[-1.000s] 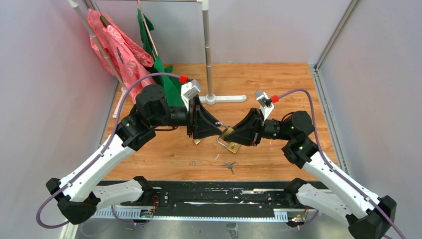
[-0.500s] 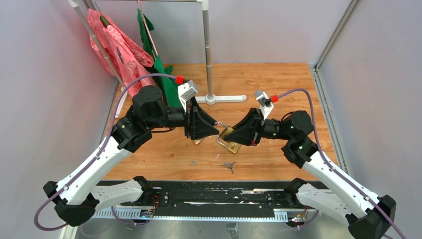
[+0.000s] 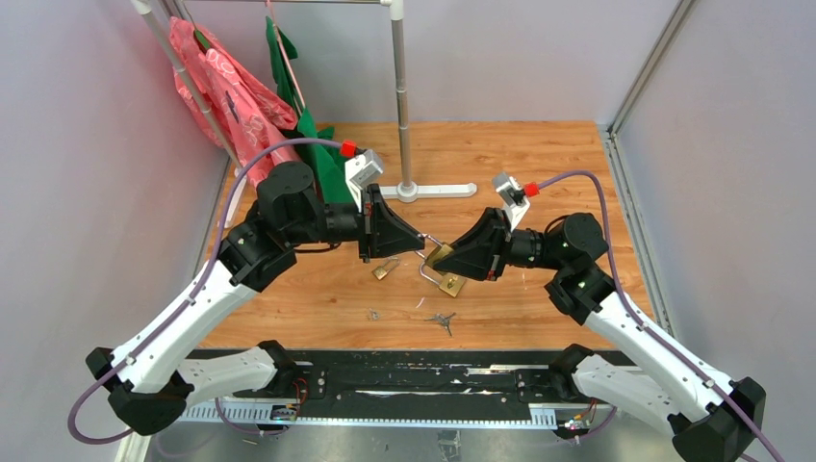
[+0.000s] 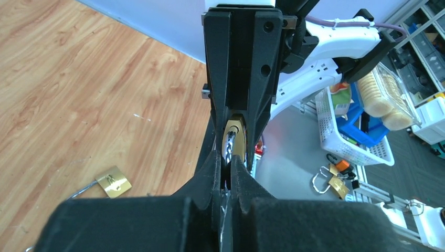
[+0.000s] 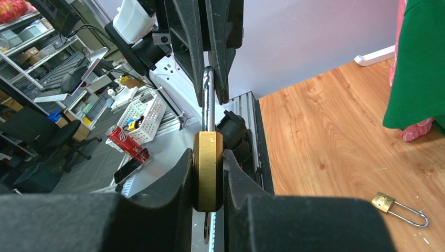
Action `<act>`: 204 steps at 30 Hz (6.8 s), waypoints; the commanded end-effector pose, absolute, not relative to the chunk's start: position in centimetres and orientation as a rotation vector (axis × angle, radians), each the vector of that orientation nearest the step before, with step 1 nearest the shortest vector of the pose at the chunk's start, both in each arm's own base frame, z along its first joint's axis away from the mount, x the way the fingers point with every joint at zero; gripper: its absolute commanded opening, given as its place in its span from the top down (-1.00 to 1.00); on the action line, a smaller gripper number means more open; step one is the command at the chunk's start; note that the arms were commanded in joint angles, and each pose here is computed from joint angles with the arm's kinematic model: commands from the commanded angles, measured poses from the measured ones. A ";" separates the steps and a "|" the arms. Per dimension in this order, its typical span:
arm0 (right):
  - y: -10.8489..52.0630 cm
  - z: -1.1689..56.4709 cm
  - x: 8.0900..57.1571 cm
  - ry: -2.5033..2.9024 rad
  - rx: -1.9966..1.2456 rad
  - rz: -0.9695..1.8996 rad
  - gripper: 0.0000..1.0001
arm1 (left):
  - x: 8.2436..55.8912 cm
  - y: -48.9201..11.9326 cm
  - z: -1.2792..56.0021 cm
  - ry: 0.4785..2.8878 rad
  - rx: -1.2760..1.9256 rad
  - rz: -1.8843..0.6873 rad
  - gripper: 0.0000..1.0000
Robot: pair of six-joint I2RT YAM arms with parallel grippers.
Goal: Lock with the key
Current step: Lock the lock.
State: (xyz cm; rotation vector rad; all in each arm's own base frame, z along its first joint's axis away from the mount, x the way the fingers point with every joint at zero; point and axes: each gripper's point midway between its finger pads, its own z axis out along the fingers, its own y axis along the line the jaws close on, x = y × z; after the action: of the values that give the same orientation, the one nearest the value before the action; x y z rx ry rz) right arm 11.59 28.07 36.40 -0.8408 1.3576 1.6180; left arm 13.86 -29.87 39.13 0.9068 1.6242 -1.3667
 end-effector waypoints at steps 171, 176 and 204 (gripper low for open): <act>24.7 35.9 18.4 1.387 -0.306 1.539 0.05 | 21.1 -30.6 39.2 1.559 0.471 -1.471 1.00; 24.5 35.8 18.2 1.376 -0.291 1.547 0.15 | 21.2 -30.3 39.4 1.550 0.444 -1.499 1.00; 24.3 33.7 18.9 1.428 -0.241 1.525 1.00 | 21.3 -29.2 40.5 1.508 0.406 -1.527 1.00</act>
State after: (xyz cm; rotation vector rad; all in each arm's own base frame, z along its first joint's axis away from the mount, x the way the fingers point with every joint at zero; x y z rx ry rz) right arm 18.62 25.08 34.31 -0.2673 1.4356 1.5699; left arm 21.85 -30.01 38.01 0.3941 1.6161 -1.5141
